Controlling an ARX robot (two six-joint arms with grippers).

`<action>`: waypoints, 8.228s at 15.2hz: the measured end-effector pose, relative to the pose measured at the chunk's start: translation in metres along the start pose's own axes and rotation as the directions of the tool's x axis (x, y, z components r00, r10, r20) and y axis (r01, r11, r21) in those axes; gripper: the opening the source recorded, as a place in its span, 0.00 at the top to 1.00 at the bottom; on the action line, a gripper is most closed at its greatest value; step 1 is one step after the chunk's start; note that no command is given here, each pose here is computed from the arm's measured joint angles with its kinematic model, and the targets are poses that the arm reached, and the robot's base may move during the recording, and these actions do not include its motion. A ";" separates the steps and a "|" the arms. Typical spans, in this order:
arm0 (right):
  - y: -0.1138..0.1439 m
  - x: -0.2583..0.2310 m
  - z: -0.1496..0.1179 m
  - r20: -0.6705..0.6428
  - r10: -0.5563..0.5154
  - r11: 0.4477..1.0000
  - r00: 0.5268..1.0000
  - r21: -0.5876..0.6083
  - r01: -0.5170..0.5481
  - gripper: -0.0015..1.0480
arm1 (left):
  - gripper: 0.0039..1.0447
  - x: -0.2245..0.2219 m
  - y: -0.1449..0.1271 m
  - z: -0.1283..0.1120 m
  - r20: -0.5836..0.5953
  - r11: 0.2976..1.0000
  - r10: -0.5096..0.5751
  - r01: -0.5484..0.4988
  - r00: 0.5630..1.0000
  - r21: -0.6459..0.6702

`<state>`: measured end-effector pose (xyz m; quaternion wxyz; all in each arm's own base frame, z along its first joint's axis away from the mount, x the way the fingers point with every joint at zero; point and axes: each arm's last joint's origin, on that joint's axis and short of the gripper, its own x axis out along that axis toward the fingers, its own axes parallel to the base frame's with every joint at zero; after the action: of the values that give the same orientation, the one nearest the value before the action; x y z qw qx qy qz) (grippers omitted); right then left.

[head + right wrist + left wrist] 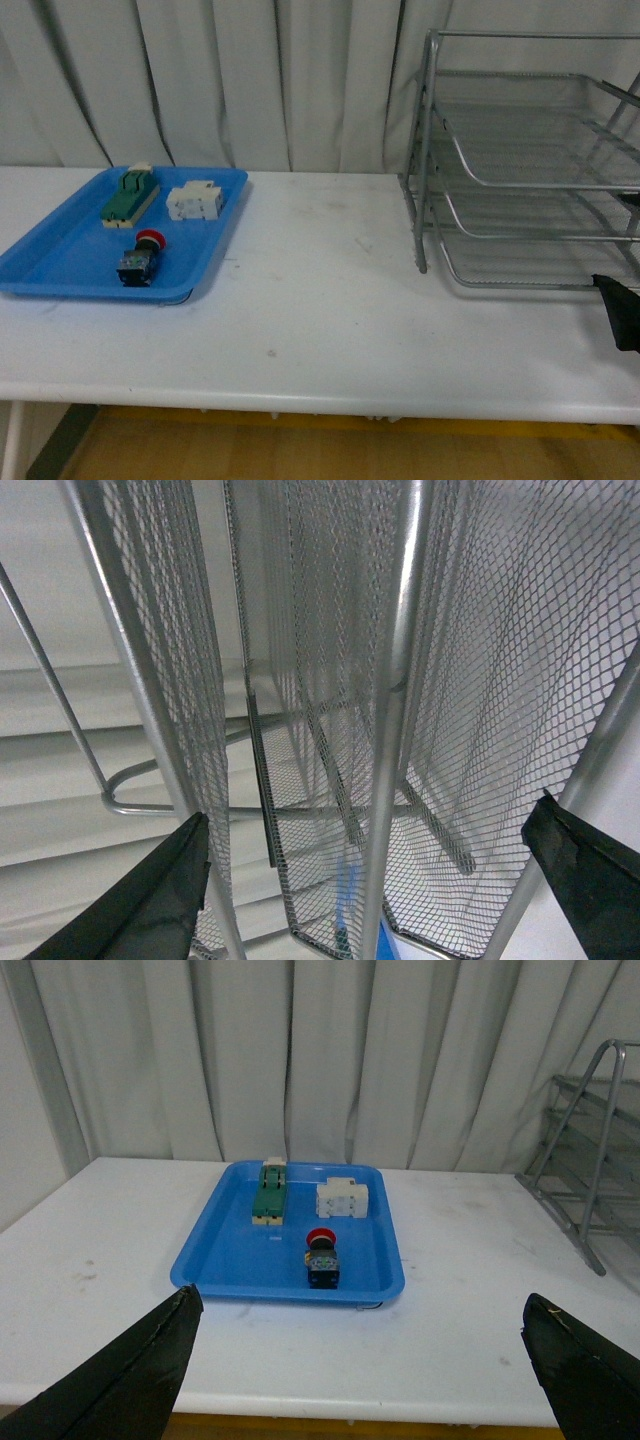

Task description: Place button on rack with both arms

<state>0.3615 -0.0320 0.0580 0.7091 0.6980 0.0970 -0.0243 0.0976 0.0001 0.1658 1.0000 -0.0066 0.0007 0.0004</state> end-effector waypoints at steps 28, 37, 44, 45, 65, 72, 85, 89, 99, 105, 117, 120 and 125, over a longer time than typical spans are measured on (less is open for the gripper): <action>-0.017 -0.031 -0.004 0.048 -0.090 0.996 0.995 -0.001 0.091 0.96 | 0.06 0.000 0.000 0.000 0.000 1.000 0.000 0.000 1.000 0.000; -0.024 -0.081 0.000 0.059 -0.189 0.982 0.980 0.024 0.188 0.71 | 0.06 0.000 0.000 0.000 0.000 1.000 0.000 0.000 1.000 0.000; 0.010 -0.115 -0.005 0.061 -0.089 0.996 0.994 0.020 0.087 0.07 | 0.06 0.000 0.000 0.000 0.000 1.000 0.000 0.000 1.000 0.000; 0.003 -0.123 -0.009 0.046 -0.120 0.992 0.992 0.031 0.118 0.06 | 0.06 0.000 0.000 0.000 0.000 1.000 0.000 0.000 1.000 0.000; 0.068 -0.263 -0.057 0.102 0.183 0.031 0.978 -0.995 0.098 0.98 | 0.06 0.000 0.000 0.000 0.000 1.000 0.000 0.000 1.000 0.000; 0.063 -0.274 -0.058 0.104 0.174 0.030 0.979 -0.995 0.100 0.98 | 0.06 0.000 0.000 0.000 -0.001 1.000 0.000 0.000 1.000 0.000; 0.063 -0.274 -0.058 0.104 0.173 0.029 0.979 -0.995 0.100 0.06 | 0.06 0.000 0.000 0.000 0.000 1.000 0.000 0.000 1.000 0.000; 0.063 -0.274 -0.058 0.103 0.175 0.027 0.979 -0.995 0.099 0.06 | 0.06 0.025 0.008 0.009 -0.196 0.979 0.191 -0.200 0.962 -0.026; 0.063 -0.274 -0.058 0.103 0.174 0.027 0.979 -0.995 0.100 0.06 | 0.06 0.295 -0.007 -0.030 -0.574 0.994 -0.024 0.078 0.818 0.070; 0.063 -0.274 -0.058 0.103 0.174 0.027 0.979 -0.995 0.100 0.06 | 0.06 0.354 -0.009 -0.057 -0.753 0.994 0.017 0.068 0.657 0.081; 0.063 -0.274 -0.058 0.104 0.174 0.028 0.979 -0.995 0.100 0.06 | 0.06 0.395 0.000 -0.080 -0.887 0.999 -0.002 0.040 0.461 0.019; 0.063 -0.274 -0.058 0.104 0.174 0.028 0.979 -0.995 0.100 0.06 | 0.35 0.396 -0.005 -0.085 -0.892 0.998 0.002 0.052 0.452 0.028; 0.063 -0.274 -0.058 0.104 0.174 0.028 0.979 -0.995 0.100 0.06 | 0.64 0.398 -0.009 -0.086 -0.883 0.998 -0.008 0.060 0.469 0.023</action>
<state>0.0972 0.0000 0.1667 1.0000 0.0016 -0.0022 0.0000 0.4957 -0.0093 0.0795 0.8564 0.0196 0.5155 -0.0231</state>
